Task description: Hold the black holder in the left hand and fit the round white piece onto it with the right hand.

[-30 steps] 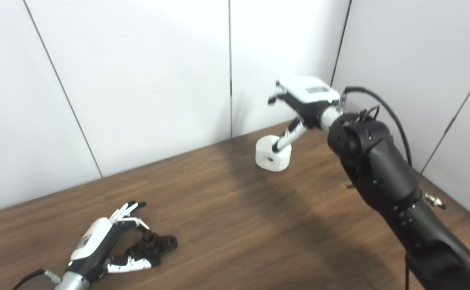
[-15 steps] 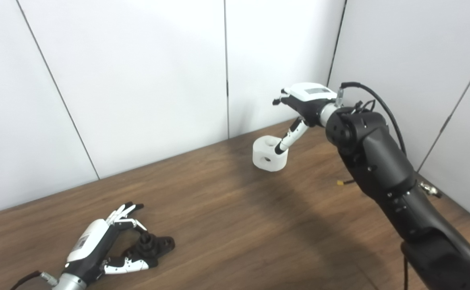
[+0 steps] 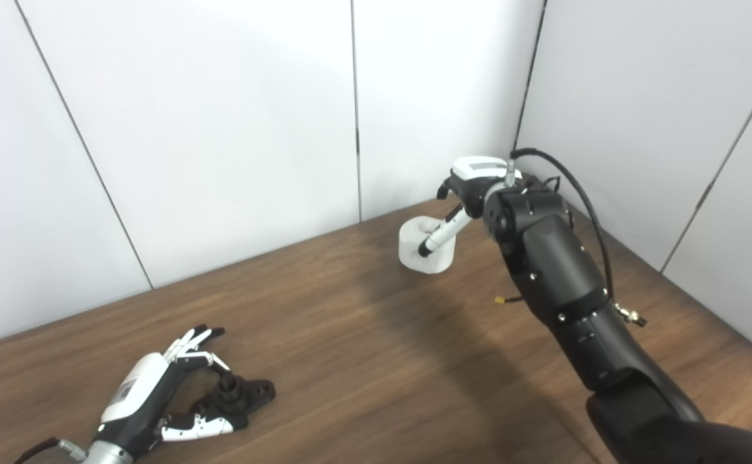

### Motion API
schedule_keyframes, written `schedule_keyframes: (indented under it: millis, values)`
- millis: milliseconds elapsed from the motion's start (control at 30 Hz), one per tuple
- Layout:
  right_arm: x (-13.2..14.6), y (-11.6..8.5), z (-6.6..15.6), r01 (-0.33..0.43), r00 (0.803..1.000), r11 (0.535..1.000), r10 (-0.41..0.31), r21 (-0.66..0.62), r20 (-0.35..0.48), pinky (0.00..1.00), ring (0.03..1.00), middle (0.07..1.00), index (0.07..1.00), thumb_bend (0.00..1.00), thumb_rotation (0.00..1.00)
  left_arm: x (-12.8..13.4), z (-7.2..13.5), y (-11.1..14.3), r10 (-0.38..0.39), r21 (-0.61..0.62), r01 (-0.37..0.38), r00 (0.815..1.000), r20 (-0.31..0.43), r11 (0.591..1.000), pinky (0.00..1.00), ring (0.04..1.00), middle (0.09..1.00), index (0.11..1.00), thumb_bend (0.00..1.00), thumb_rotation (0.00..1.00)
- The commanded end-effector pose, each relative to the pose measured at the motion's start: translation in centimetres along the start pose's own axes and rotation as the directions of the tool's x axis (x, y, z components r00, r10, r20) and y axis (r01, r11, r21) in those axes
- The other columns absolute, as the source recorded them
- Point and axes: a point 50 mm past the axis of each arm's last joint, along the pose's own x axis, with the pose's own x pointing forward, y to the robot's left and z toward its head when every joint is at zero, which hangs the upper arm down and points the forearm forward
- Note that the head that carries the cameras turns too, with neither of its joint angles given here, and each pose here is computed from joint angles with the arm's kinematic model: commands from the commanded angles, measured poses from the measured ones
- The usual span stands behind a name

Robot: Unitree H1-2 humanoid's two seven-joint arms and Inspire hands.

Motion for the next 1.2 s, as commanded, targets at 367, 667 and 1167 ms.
schedule_keyframes:
  millis: [367,667,1167]
  values:
    - [1.5,-1.9,0.7,0.126,0.987,0.992,-0.127,-0.012,-0.098,1.00,1.000,1.000,0.709,1.00,0.74,-5.4,-3.5,-4.6,-0.192,-0.006,0.193,0.970,-0.151,0.981,1.00,1.000,0.931,0.482,0.52,0.05]
    - [2.1,-1.0,0.2,0.117,0.988,0.993,-0.115,0.010,-0.103,1.00,1.000,1.000,0.722,1.00,0.67,-5.6,-3.5,-4.9,-0.195,-0.010,0.195,0.969,-0.150,0.981,1.00,1.000,0.933,0.482,0.52,0.05]
    - [3.2,0.3,0.1,0.059,0.995,0.998,-0.058,0.012,-0.085,1.00,1.000,1.000,0.771,1.00,0.53,-5.8,-3.1,-5.0,-0.198,-0.023,0.197,0.969,-0.146,0.980,1.00,1.000,0.937,0.482,0.52,0.05]
